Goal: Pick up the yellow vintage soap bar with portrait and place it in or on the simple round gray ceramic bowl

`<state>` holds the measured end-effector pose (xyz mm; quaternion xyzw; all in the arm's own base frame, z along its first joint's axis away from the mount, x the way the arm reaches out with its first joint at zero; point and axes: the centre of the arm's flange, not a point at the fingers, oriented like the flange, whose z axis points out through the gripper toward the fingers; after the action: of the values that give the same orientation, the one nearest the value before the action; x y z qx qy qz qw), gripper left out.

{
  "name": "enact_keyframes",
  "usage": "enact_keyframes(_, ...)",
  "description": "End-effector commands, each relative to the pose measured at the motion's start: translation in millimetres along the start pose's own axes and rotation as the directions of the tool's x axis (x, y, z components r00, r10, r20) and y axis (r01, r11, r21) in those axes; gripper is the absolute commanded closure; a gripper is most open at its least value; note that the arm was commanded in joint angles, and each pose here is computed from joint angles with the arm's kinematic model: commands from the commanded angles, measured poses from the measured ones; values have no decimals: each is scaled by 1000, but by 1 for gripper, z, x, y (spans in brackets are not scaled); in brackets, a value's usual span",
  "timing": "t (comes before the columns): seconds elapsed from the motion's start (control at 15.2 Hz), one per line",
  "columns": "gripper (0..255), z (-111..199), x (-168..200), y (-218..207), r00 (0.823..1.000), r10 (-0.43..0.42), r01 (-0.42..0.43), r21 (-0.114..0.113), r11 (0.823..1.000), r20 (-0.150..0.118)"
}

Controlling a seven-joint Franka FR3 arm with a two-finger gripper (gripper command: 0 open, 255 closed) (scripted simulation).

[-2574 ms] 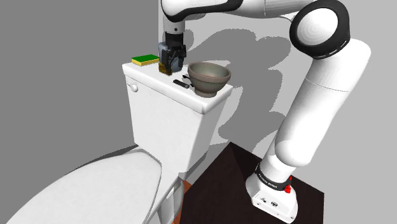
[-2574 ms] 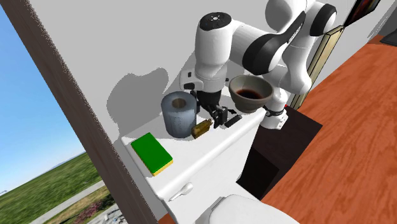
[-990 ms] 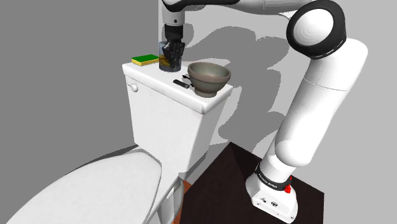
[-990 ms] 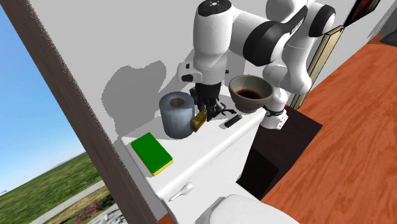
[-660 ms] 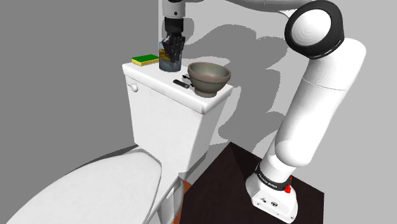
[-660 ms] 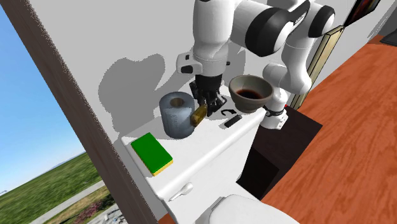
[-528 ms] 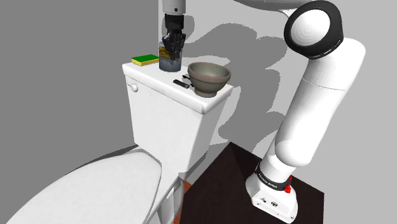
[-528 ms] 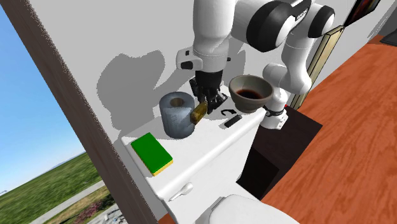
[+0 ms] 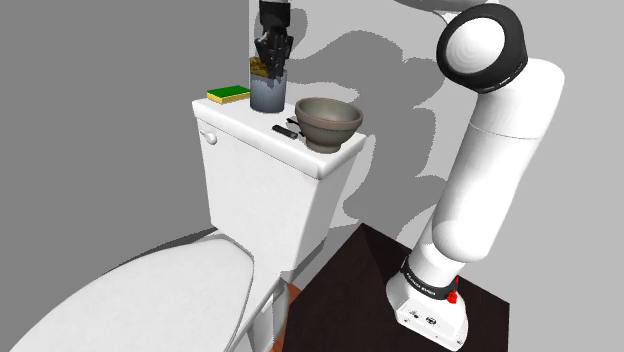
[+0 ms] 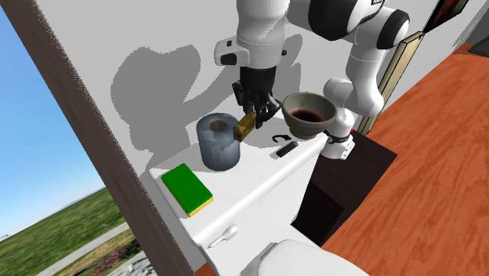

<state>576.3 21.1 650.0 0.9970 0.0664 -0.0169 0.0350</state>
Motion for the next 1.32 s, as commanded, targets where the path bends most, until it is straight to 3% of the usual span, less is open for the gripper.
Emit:
enact_keyframes(0.0,255,-10,-1,1,1000,0,0,0,1000,0)
enact_keyframes(0.59,255,-55,-3,4,1000,0,0,0,1000,0)
enact_keyframes(1.25,255,-52,-127,-42,1000,0,0,0,1000,0)
